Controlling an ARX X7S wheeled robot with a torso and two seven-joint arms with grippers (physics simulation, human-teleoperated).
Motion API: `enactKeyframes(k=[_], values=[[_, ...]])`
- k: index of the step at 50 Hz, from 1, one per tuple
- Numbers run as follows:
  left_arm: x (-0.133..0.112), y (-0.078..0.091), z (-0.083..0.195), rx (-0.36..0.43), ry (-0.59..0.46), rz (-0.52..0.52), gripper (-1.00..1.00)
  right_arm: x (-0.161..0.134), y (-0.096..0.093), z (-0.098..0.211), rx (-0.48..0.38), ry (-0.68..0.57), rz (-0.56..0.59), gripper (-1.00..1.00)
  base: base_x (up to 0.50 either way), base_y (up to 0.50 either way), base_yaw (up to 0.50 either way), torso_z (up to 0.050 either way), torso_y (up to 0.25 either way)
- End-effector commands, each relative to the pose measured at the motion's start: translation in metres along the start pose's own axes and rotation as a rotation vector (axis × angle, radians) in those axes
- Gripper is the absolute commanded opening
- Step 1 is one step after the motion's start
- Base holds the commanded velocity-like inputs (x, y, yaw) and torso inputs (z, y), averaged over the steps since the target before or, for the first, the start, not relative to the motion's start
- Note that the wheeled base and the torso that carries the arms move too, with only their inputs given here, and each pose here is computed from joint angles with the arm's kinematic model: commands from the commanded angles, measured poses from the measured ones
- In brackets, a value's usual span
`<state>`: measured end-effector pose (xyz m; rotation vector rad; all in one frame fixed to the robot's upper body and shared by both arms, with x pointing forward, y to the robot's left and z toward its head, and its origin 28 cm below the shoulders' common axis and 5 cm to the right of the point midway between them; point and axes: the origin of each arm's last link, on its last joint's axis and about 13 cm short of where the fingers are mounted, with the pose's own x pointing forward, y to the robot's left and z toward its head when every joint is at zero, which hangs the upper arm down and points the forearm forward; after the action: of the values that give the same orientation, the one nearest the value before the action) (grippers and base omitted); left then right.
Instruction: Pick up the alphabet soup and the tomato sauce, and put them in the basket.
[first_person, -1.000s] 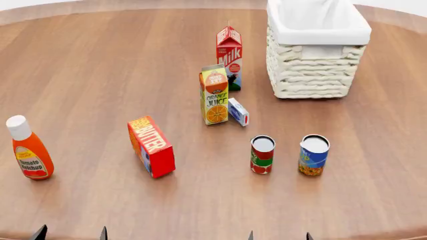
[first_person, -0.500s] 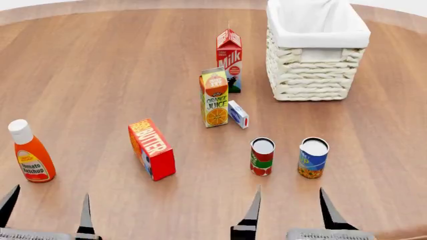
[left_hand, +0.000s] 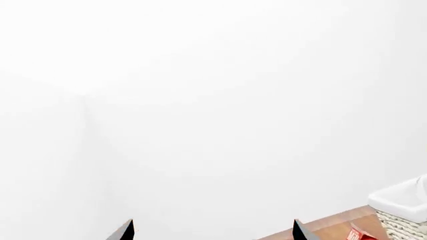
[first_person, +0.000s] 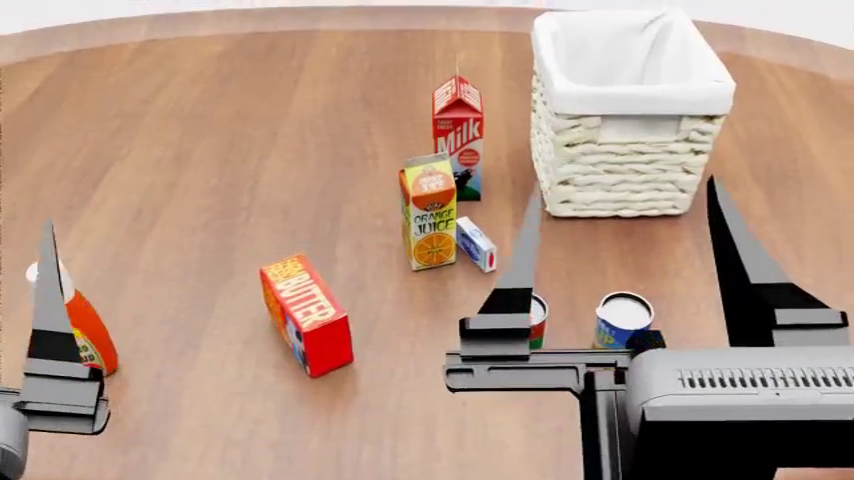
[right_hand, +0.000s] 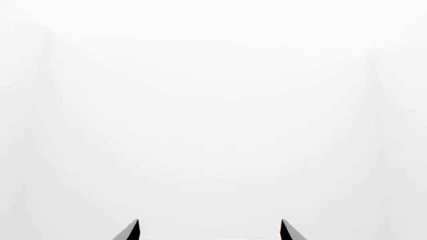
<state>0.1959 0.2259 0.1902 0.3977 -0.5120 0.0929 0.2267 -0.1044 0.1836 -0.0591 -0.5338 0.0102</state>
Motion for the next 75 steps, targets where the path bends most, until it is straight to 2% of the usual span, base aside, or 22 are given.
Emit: enactKeyframes(k=[1, 3, 5, 9, 11, 23, 32, 35, 43, 47, 50, 59, 62, 68, 70, 73, 75], values=[[-0.001, 0.006, 0.012, 0.014, -0.042, 0.016, 1.00, -0.001, 0.001, 0.006, -0.010, -0.046, 0.019, 1.00, 0.00, 0.00, 0.00, 0.050, 0.006], [-0.001, 0.005, 0.013, 0.013, -0.040, 0.010, 1.00, 0.002, 0.000, 0.015, -0.012, -0.047, 0.023, 1.00, 0.00, 0.00, 0.00, 0.050, 0.005], [-0.001, 0.005, 0.014, 0.015, -0.042, 0.009, 1.00, -0.002, 0.001, 0.008, -0.008, -0.049, 0.026, 1.00, 0.00, 0.00, 0.00, 0.050, 0.006], [0.000, 0.006, 0.016, 0.013, -0.047, 0.007, 1.00, 0.001, 0.000, 0.016, -0.001, -0.051, 0.028, 1.00, 0.00, 0.00, 0.00, 0.050, 0.008], [0.001, 0.005, 0.017, 0.010, -0.048, 0.005, 1.00, -0.003, 0.001, 0.008, -0.001, -0.050, 0.030, 1.00, 0.00, 0.00, 0.00, 0.050, 0.008], [0.000, 0.005, 0.017, -0.011, -0.046, 0.002, 1.00, -0.001, 0.002, 0.013, 0.007, -0.051, 0.039, 1.00, 0.00, 0.00, 0.00, 0.050, 0.006], [-0.002, 0.005, 0.015, -0.014, -0.045, 0.002, 1.00, -0.004, 0.003, 0.008, 0.020, -0.044, 0.049, 1.00, 0.00, -0.14, 0.00, 0.001, 0.000], [-0.001, 0.004, 0.015, -0.010, -0.044, 0.001, 1.00, 0.000, 0.002, 0.017, 0.020, -0.041, 0.050, 1.00, 0.00, -0.34, 0.00, 0.000, 0.000], [-0.001, 0.002, 0.014, -0.008, -0.044, -0.005, 1.00, -0.006, 0.003, 0.004, 0.014, -0.035, 0.053, 1.00, 0.00, -0.37, 0.00, 0.000, 0.000], [-0.001, 0.002, 0.015, -0.007, -0.045, -0.007, 1.00, -0.001, 0.003, 0.012, 0.012, -0.034, 0.054, 1.00, 0.00, -0.31, 0.00, 0.000, 0.000], [-0.001, 0.002, 0.014, -0.006, -0.043, -0.006, 1.00, -0.007, 0.004, 0.002, 0.010, -0.031, 0.055, 1.00, 0.00, -0.20, 0.00, 0.000, 0.000], [-0.002, 0.002, 0.013, -0.007, -0.043, -0.008, 1.00, -0.002, 0.005, 0.011, -0.019, -0.030, 0.066, 1.00, 0.06, 0.00, 0.00, 0.000, 0.000], [-0.002, 0.002, 0.013, -0.005, -0.042, -0.008, 1.00, -0.008, 0.005, 0.001, -0.022, -0.030, 0.067, 1.00, 0.16, 0.00, 0.00, 0.000, 0.000], [-0.001, 0.002, 0.013, -0.006, -0.043, -0.009, 1.00, -0.002, 0.004, 0.011, -0.024, -0.032, 0.068, 1.00, 0.21, 0.00, 0.00, 0.000, 0.000], [-0.001, 0.002, 0.014, -0.005, -0.044, -0.010, 1.00, -0.007, 0.005, 0.003, -0.022, -0.032, 0.069, 1.00, 0.22, 0.00, 0.00, 0.000, 0.000], [-0.001, 0.002, 0.014, -0.003, -0.043, -0.010, 1.00, -0.002, 0.004, 0.011, -0.020, -0.033, 0.071, 1.00, 0.22, 0.00, 0.00, 0.000, 0.000], [-0.001, 0.002, 0.013, 0.000, -0.043, -0.010, 1.00, -0.007, 0.005, 0.002, -0.018, -0.029, 0.071, 1.00, 0.22, 0.00, 0.00, 0.000, 0.000]])
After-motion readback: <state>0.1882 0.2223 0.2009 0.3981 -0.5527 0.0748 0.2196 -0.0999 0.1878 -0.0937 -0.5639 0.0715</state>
